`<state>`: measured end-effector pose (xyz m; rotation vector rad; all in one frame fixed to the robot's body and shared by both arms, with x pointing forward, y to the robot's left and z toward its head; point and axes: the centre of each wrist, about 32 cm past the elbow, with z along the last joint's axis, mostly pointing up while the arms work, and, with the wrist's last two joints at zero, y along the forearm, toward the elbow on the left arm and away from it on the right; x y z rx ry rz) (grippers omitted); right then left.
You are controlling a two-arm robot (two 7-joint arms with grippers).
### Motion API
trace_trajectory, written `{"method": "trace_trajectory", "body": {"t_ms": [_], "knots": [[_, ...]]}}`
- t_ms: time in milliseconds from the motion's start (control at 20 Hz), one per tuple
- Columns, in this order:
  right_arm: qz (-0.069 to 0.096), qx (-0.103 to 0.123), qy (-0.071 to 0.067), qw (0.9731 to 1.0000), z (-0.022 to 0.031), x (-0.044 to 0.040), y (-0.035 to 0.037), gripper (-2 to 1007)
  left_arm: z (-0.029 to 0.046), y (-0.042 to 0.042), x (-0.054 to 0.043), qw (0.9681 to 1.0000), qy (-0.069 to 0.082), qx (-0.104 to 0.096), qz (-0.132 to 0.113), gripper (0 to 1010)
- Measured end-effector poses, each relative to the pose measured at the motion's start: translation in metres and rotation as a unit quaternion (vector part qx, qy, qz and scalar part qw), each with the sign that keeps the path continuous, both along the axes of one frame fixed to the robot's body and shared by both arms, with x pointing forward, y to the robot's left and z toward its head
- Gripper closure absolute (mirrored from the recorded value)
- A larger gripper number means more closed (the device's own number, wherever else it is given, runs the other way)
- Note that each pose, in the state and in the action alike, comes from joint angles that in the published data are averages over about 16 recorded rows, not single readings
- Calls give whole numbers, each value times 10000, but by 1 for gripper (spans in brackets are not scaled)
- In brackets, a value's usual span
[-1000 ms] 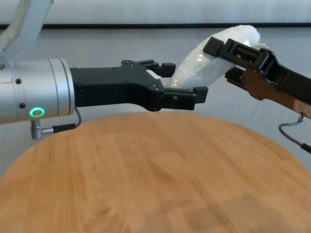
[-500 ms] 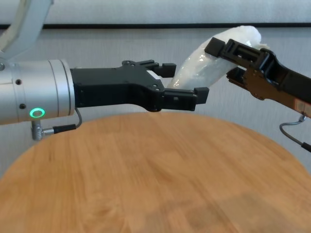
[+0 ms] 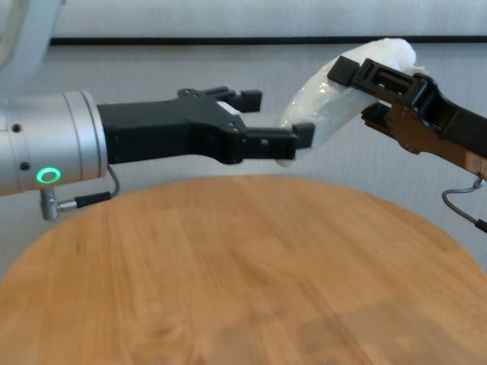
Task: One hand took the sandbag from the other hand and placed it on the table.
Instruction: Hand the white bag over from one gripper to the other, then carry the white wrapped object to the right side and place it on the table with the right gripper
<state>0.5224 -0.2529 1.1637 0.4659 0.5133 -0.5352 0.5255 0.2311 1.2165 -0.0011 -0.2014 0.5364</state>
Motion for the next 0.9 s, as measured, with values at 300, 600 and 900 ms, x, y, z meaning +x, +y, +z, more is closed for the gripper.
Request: {"method": "trace_trajectory", "body": {"t_ms": [300, 600, 900], "knots": [[-23, -12, -24, 10000, 2, 4, -5, 460, -66, 56, -66, 9986, -11, -382, 373, 10], [-18, -25, -50, 10000, 4, 9, -5, 460, -111, 91, -162, 9938, 11, -617, 929, 10], [-6, -28, -59, 10000, 4, 12, -4, 460, -114, 93, -261, 9868, 67, -599, 1506, 10]]}}
